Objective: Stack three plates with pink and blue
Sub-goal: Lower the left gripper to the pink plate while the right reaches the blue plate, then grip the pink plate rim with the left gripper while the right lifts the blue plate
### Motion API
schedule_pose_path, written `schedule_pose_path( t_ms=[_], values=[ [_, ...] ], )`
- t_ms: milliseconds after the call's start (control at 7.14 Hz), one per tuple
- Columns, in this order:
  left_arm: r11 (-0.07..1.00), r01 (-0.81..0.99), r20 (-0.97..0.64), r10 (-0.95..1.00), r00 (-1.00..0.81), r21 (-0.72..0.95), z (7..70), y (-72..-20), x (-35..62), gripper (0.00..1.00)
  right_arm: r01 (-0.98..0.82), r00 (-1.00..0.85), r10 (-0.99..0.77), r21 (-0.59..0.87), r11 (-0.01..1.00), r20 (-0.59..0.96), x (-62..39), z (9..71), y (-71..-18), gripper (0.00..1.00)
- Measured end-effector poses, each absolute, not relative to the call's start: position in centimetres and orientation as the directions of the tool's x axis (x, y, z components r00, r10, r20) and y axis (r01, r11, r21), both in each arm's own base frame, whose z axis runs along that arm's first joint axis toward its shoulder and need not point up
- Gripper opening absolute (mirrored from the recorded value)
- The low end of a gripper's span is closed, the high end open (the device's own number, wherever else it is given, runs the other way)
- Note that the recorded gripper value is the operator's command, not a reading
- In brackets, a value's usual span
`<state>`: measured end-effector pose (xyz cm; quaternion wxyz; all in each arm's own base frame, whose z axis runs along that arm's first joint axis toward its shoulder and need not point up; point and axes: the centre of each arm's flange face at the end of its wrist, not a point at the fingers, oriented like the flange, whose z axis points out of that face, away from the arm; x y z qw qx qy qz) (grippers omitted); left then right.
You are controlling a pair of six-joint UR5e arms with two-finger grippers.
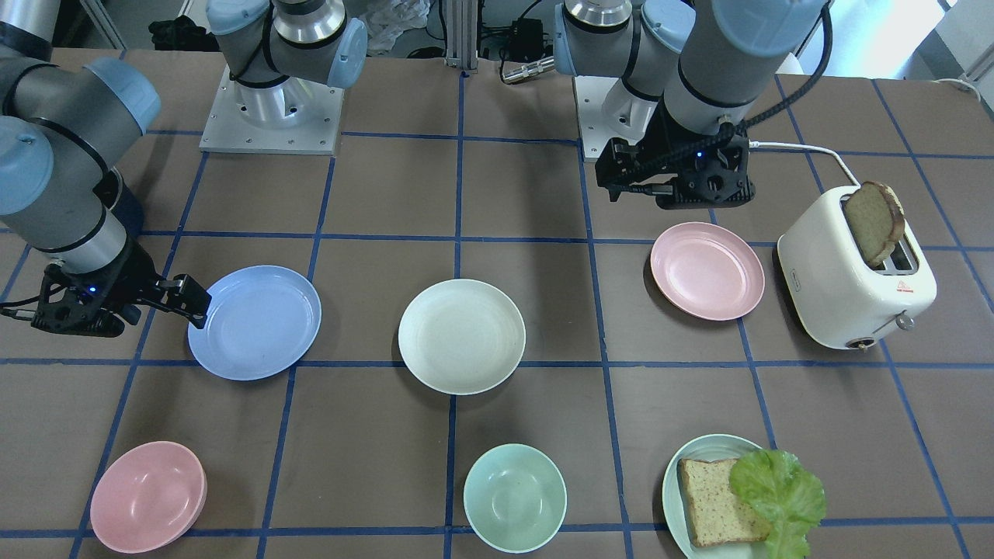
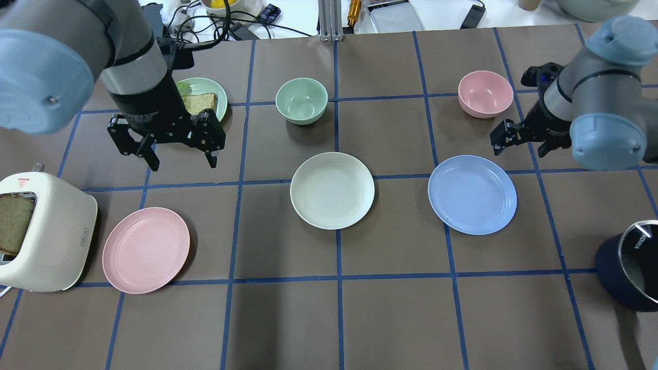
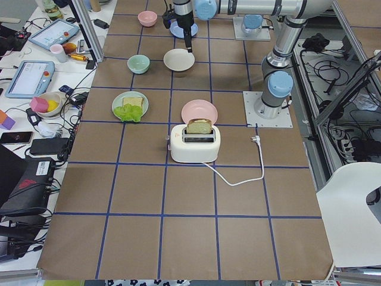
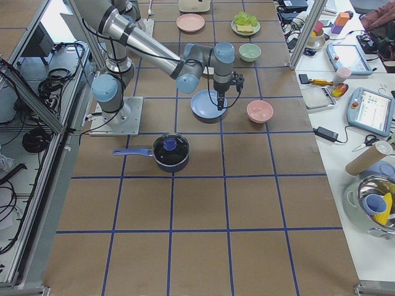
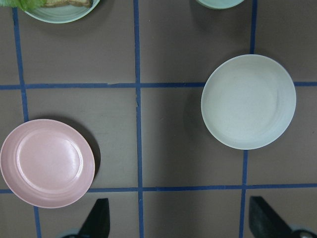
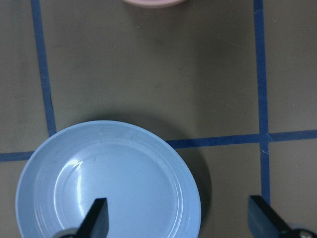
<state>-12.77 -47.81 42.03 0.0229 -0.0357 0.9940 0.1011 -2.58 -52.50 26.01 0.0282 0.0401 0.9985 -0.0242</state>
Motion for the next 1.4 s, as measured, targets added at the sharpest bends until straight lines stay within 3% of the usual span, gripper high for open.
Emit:
schedule_pose_path(
  t_ms=[280, 560, 700, 840, 980, 1120, 1260, 1400],
  values=[
    [0.969, -0.125, -0.056, -0.116, -0.992, 0.213, 32.8, -47.6, -8.0, 1.0, 0.086, -0.99, 0.086, 0.003, 0.996, -0.113, -3.3, 21.2, -50.7, 0.77],
    [0.973, -0.125, -0.133, -0.1, -0.986, 0.194, 24.9, -44.4, -6.0, 0.77, 0.095, -0.984, 0.098, 0.031, 0.995, -0.146, -4.1, 19.3, -49.6, 0.77],
    [0.973, -0.122, -0.154, -0.092, -0.984, 0.196, 22.2, -42.9, -5.9, 0.77, 0.094, -0.982, 0.098, 0.031, 0.995, -0.159, -5.1, 19.0, -49.5, 0.69],
    [0.97, -0.121, -0.161, -0.088, -0.983, 0.21, 20.6, -42.1, -5.9, 0.77, 0.096, -0.979, 0.099, 0.028, 0.995, -0.176, -5.6, 18.9, -49.4, 0.4],
    [0.967, -0.122, -0.163, -0.086, -0.983, 0.225, 19.5, -41.8, -5.9, 0.73, 0.096, -0.975, 0.099, 0.026, 0.995, -0.2, -5.6, 18.8, -49.3, 0.18],
    [0.964, -0.123, -0.163, -0.085, -0.983, 0.236, 18.9, -41.7, -5.9, 0.58, 0.091, -0.971, 0.094, 0.023, 0.996, -0.22, -5.5, 18.8, -49.4, 0.01],
    [0.962, -0.122, -0.159, -0.085, -0.984, 0.244, 18.5, -41.7, -5.9, 0.27, 0.079, -0.97, 0.081, 0.017, 0.997, -0.23, -5.5, 18.8, -49.5, 0.0],
    [0.961, -0.12, -0.151, -0.084, -0.985, 0.247, 18.3, -41.7, -6.0, 0.06, 0.065, -0.97, 0.066, 0.012, 0.998, -0.233, -5.6, 18.9, -49.5, 0.0]
  ],
)
